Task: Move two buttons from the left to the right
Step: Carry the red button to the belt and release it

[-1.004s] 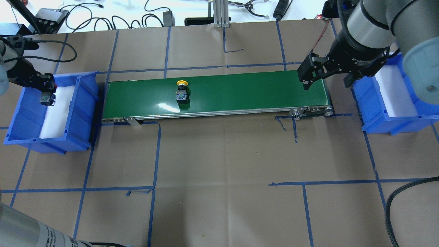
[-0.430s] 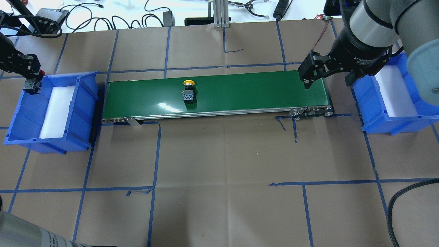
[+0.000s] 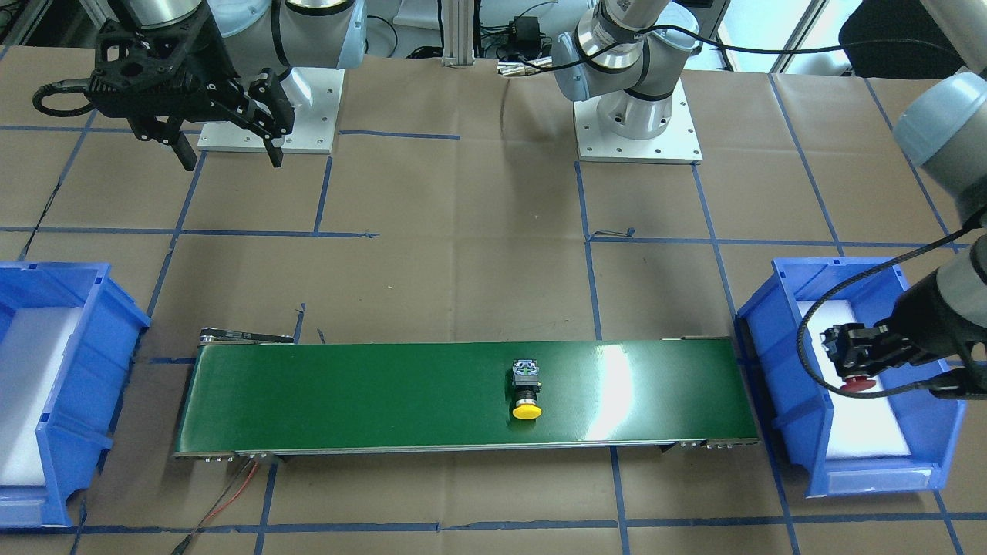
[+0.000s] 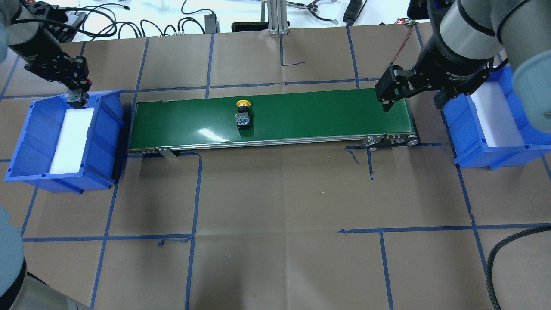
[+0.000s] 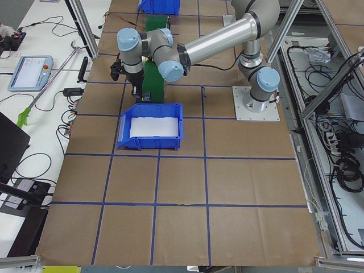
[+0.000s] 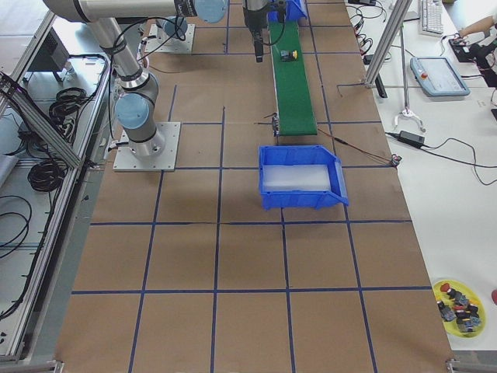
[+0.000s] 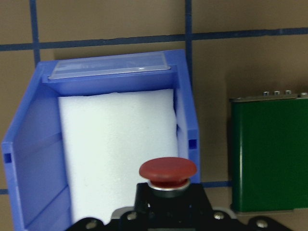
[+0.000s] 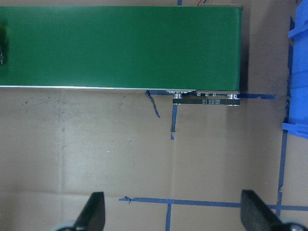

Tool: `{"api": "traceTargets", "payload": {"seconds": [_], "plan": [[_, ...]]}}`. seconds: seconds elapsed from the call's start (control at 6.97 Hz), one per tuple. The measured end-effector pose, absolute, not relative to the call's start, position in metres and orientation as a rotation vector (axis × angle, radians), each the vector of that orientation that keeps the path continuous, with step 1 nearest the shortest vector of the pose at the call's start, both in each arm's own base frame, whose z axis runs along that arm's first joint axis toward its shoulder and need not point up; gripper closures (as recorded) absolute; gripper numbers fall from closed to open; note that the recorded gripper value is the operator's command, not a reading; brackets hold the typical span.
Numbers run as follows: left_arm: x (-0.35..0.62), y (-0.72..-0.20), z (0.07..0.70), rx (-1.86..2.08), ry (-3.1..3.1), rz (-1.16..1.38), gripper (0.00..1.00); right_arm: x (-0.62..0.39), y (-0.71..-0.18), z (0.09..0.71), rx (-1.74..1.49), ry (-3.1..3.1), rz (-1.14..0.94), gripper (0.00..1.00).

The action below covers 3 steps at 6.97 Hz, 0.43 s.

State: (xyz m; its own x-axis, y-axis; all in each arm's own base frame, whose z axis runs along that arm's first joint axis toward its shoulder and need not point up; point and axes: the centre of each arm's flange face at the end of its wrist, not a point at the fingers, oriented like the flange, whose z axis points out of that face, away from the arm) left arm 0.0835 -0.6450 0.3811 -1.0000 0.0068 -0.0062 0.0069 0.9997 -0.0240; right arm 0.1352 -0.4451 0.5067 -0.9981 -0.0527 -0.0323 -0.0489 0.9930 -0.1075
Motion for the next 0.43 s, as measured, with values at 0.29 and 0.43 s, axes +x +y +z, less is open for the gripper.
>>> {"api": "traceTargets", "payload": {"seconds": [0.29,0.43], "plan": [[0.017,-0.649,0.374,-0.041,3.140,-0.017,0.92,0.135,-0.445,0.505,-0.079,3.103,-0.156,0.00],[0.001,-0.649,0.368,-0.053,3.143,-0.001,0.92,0.135,-0.445,0.504,-0.079,3.103,-0.150,0.00]]}}
